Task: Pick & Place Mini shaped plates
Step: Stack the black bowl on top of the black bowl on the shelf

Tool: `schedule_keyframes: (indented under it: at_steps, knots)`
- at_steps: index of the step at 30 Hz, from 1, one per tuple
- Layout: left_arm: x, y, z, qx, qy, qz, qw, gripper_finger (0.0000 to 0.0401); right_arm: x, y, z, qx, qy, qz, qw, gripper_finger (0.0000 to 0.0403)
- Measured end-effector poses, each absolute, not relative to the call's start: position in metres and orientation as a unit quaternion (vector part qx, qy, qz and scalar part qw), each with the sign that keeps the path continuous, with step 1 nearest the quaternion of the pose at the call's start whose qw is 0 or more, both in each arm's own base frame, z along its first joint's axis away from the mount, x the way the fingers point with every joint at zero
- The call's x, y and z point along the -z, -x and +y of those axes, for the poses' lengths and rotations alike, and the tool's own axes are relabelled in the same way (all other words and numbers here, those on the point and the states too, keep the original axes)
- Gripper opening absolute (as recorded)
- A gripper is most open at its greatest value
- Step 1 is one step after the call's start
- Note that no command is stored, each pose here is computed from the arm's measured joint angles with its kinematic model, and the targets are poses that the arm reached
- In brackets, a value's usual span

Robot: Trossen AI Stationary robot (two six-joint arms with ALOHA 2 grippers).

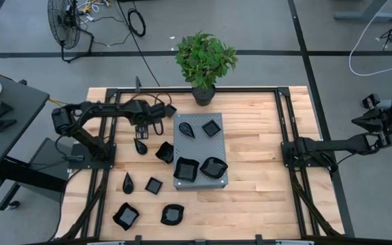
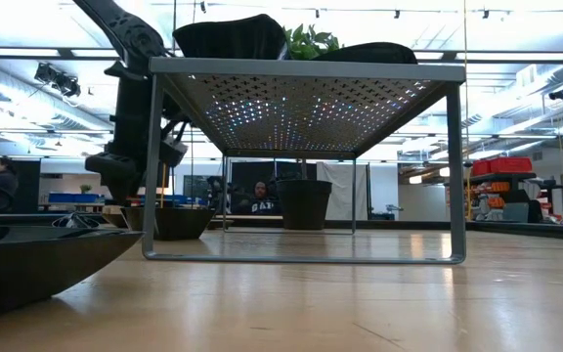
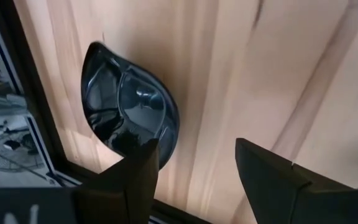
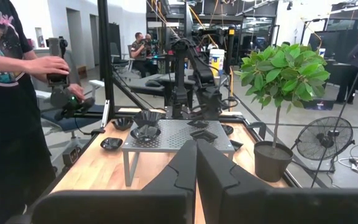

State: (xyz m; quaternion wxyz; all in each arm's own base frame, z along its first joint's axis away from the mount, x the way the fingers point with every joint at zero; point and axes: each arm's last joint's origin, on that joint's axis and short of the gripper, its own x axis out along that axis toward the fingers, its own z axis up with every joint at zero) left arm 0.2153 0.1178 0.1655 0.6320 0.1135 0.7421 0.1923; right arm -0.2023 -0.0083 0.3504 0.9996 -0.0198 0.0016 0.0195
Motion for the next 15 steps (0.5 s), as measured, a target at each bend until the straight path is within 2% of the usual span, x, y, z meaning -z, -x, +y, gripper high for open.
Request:
schedule_keyframes:
  at_steps: [7, 15]
  knots:
    - [-0.165, -0.212, 0.124, -0.204, -0.093, 0.741, 0.633, 0.0215, -0.35, 0.202, -0.008, -0.02, 0.02, 0.001, 1.0, 0.0016]
    - [-0.148, -0.202, 0.121, -0.212, -0.096, 0.744, 0.627, 0.0215, -0.35, 0.202, -0.008, -0.02, 0.02, 0.001, 1.0, 0.0016]
